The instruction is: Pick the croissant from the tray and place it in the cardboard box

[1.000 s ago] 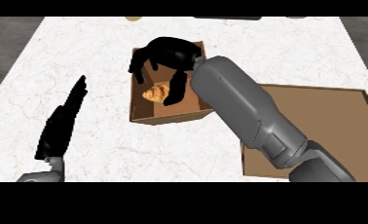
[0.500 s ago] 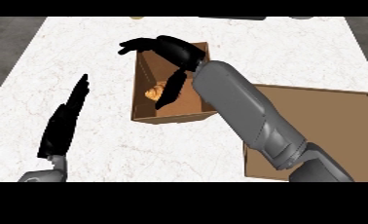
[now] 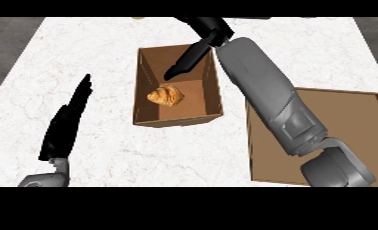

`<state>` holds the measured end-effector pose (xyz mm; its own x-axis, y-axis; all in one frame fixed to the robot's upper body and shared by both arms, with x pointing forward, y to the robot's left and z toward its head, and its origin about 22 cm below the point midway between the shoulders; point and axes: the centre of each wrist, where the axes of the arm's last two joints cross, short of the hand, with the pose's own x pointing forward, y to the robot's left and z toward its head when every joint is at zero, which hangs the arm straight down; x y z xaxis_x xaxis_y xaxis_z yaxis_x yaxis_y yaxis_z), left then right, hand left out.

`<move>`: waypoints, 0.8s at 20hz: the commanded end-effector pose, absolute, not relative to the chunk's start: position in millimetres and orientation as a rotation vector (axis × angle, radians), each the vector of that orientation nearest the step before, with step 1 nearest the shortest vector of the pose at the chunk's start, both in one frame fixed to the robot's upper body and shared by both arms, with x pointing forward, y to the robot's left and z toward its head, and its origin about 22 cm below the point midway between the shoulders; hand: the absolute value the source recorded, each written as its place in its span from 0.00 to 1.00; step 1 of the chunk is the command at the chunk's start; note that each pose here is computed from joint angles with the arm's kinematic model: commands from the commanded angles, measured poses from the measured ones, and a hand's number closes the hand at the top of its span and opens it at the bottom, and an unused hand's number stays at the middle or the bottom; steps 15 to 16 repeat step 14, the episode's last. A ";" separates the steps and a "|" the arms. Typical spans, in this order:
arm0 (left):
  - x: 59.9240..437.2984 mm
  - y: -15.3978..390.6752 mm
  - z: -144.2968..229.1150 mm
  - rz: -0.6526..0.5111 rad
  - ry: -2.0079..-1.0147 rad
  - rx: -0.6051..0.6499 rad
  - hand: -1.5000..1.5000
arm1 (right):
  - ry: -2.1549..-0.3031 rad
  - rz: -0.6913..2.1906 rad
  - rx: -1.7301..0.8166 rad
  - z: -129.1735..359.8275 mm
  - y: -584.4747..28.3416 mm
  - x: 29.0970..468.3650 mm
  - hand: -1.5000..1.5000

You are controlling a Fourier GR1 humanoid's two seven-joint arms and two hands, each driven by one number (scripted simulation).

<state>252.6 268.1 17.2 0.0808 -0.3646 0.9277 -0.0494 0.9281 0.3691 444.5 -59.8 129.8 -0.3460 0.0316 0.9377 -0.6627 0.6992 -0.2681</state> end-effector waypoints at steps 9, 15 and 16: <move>248.2 263.3 24.7 -0.283 -1.517 0.317 0.50 | -1.824 0.485 0.357 170.5 -220.8 480.1 0.00; 263.3 253.4 30.2 -0.276 -1.549 0.306 0.50 | -1.842 0.548 0.364 184.8 -247.7 480.0 0.00; 263.3 253.4 30.2 -0.276 -1.549 0.306 0.50 | -1.842 0.548 0.364 184.8 -247.7 480.0 0.00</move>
